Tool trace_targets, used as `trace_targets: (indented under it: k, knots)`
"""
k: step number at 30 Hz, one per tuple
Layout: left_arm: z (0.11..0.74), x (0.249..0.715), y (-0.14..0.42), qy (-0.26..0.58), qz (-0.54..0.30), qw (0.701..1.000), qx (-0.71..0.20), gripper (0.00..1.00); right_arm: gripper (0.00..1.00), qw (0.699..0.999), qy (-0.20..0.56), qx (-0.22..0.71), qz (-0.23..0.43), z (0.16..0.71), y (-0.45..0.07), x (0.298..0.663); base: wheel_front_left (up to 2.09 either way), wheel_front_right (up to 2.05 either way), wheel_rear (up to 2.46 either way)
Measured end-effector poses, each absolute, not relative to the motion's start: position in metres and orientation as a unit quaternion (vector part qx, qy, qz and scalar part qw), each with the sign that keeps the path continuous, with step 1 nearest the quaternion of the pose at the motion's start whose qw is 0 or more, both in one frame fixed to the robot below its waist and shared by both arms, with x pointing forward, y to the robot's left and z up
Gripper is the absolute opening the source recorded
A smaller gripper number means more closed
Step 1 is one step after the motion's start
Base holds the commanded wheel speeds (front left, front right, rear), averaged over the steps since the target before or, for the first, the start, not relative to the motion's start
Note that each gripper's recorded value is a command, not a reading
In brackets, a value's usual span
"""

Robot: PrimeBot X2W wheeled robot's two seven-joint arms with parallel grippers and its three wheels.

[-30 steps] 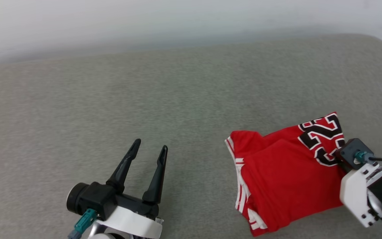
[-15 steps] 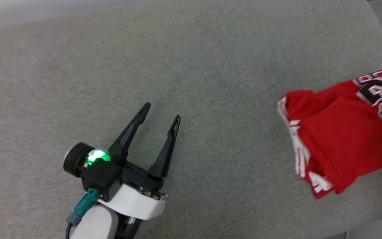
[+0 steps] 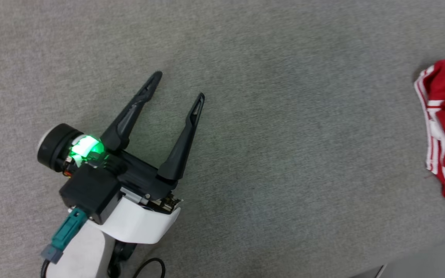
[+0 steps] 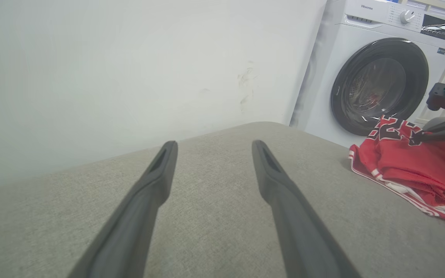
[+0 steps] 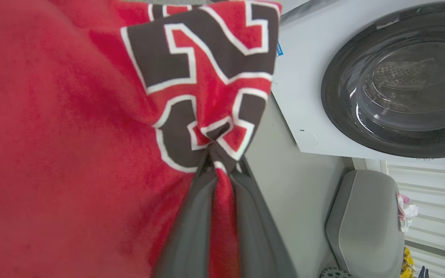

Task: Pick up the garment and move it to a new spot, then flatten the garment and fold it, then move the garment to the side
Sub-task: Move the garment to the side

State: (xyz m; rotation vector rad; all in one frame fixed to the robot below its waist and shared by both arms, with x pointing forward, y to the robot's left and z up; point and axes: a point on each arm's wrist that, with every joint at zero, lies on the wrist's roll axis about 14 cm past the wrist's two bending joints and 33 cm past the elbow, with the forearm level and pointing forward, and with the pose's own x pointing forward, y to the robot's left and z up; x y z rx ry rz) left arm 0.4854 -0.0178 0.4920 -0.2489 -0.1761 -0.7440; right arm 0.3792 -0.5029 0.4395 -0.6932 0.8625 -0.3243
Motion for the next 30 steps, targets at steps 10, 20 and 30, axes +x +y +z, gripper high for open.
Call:
trace_targets:
  k: [10,20,30]
  knots:
    - [0.485,0.497,0.005,-0.083,-0.333,0.933,-0.109,1.0,0.0,0.834,0.425,-0.306,-0.175,0.404,-0.511,0.39,0.0,0.0,0.0]
    - [0.491,0.491,0.011,-0.088,-0.322,0.938,-0.096,1.0,1.0,0.849,0.384,-0.313,-0.183,0.426,-0.504,0.404,0.0,0.0,0.0]
    - [0.507,0.47,0.041,-0.08,-0.26,0.957,-0.102,1.0,1.0,0.915,0.224,-0.306,-0.138,0.51,-0.439,0.45,0.0,0.0,0.0]
